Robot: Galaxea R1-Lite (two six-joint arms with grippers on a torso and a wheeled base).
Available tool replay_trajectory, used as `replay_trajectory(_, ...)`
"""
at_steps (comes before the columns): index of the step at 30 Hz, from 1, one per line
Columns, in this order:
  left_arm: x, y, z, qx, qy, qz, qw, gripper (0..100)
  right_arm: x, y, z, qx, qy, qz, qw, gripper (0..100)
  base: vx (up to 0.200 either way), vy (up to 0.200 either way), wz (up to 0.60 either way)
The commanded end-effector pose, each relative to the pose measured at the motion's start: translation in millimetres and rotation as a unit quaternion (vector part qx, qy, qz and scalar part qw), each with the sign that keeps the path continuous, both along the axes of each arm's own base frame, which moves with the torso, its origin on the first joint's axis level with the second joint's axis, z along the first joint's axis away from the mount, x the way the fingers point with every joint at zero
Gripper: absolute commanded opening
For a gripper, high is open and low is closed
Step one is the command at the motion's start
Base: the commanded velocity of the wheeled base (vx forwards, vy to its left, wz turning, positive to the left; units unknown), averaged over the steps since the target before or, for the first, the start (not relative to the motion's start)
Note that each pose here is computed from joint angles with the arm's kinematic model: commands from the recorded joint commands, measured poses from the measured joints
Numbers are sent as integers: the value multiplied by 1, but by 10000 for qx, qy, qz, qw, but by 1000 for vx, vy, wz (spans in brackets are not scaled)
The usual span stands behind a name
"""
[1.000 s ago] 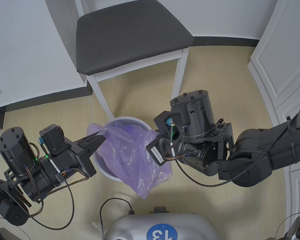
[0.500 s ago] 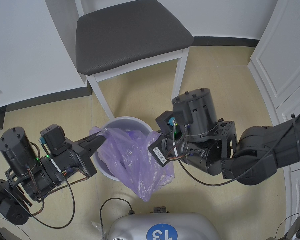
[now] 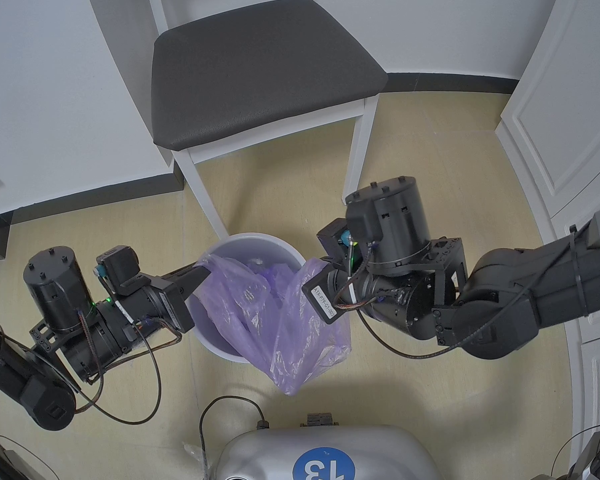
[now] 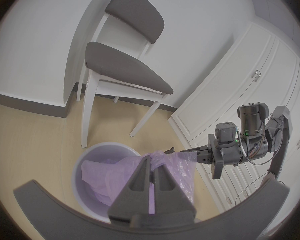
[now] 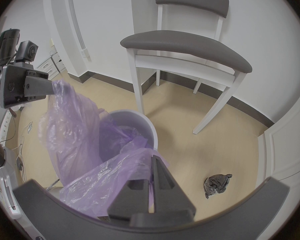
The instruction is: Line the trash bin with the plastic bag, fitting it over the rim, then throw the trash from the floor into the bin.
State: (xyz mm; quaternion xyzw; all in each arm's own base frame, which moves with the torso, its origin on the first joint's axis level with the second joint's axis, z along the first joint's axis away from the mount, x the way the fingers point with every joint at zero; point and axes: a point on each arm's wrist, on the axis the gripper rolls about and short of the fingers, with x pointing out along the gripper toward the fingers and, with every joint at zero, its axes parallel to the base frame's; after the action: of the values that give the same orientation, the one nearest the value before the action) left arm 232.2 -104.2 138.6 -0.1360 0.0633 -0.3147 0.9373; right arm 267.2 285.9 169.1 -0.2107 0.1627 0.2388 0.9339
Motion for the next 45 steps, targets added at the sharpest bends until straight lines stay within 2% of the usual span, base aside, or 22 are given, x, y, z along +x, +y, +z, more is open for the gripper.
replay_trajectory(1,12,-3,-19,80,236,36,9997,0,6,3,-6,-43,39,-28,10000,0,0,0,0)
replay_trajectory(5,29,0,-36,26,173,190,9997,0,8,5,-11,-53,65,-42,10000,0,0,0,0)
replay_trajectory(12,46,16,-47,-70,198,340,9992,0,11,7,-11,33,73,-81,9999,0,0,0,0)
replay_trajectory(18,55,28,-50,-148,257,405,9987,0,13,8,-13,22,83,-89,9999,0,0,0,0)
replay_trajectory(26,60,50,-45,-202,205,519,9982,0,21,11,-7,236,15,-186,9995,0,0,0,0)
replay_trajectory(35,64,77,-47,415,605,853,9937,0,45,-1,-7,276,-26,-518,9983,0,0,0,0)
replay_trajectory(41,57,85,-32,462,643,974,9921,0,60,-16,1,320,-142,-782,9963,0,0,0,0)
replay_trajectory(45,54,88,-29,743,584,983,9907,0,71,-29,1,169,-165,-978,9949,0,0,0,0)
